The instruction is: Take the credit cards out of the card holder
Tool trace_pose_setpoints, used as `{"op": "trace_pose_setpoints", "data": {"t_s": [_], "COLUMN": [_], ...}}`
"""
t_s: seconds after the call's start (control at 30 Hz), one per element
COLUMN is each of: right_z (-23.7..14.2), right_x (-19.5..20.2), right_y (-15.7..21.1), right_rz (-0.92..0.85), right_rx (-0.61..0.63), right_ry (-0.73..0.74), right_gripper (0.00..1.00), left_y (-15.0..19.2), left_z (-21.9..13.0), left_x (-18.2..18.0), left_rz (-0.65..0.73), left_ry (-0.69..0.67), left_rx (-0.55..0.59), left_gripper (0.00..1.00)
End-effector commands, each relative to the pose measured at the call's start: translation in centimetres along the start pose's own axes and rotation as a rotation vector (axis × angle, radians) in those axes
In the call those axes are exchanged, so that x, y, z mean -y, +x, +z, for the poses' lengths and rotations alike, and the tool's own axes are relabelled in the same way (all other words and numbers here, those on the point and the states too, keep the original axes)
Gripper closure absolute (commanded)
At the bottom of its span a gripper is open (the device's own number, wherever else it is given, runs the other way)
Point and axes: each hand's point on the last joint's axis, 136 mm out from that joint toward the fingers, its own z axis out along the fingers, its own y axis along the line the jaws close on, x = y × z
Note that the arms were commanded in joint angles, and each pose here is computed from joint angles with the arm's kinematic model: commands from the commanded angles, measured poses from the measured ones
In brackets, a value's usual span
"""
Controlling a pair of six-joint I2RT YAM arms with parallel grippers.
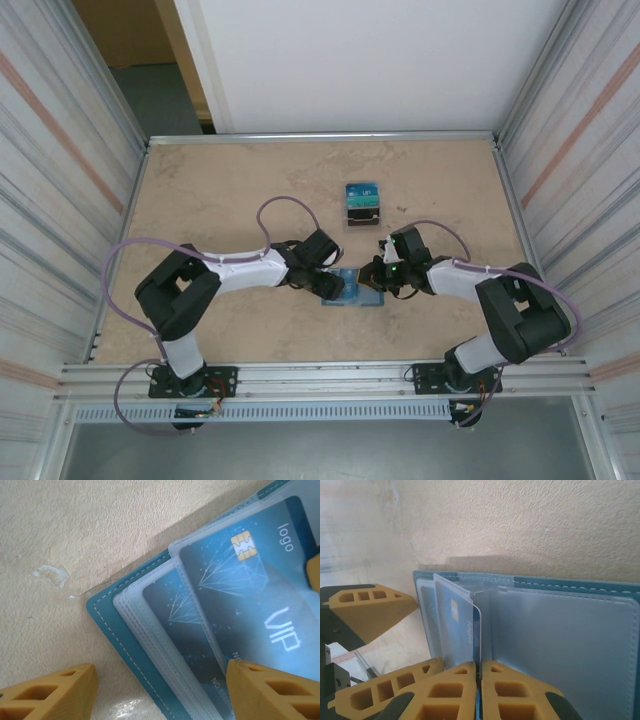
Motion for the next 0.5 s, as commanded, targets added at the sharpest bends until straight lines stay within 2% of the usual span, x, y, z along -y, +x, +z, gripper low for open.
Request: {"op": "trace_pose_setpoints", "data": {"t_s": [0.0,0.47], "right_z": [-0.4,0.7], "right_x": [1.0,0.7], "right_y": [0.3,0.8], "right_rz": [0.002,0.026], "right_rx": [0.001,-0.018], "right_ry": [0.026,-0.035], "right_gripper": [0.88,0.86], "left_y": [2.2,2.8], "left_z": [0.9,1.3], "left_x": [-1.4,-1.0], "left_rz": [0.012,-0.013], "left_ry": [-0.065,-0.04], "left_rx": [-0.088,-0.105], "left_gripper": [0.32,0.34]}}
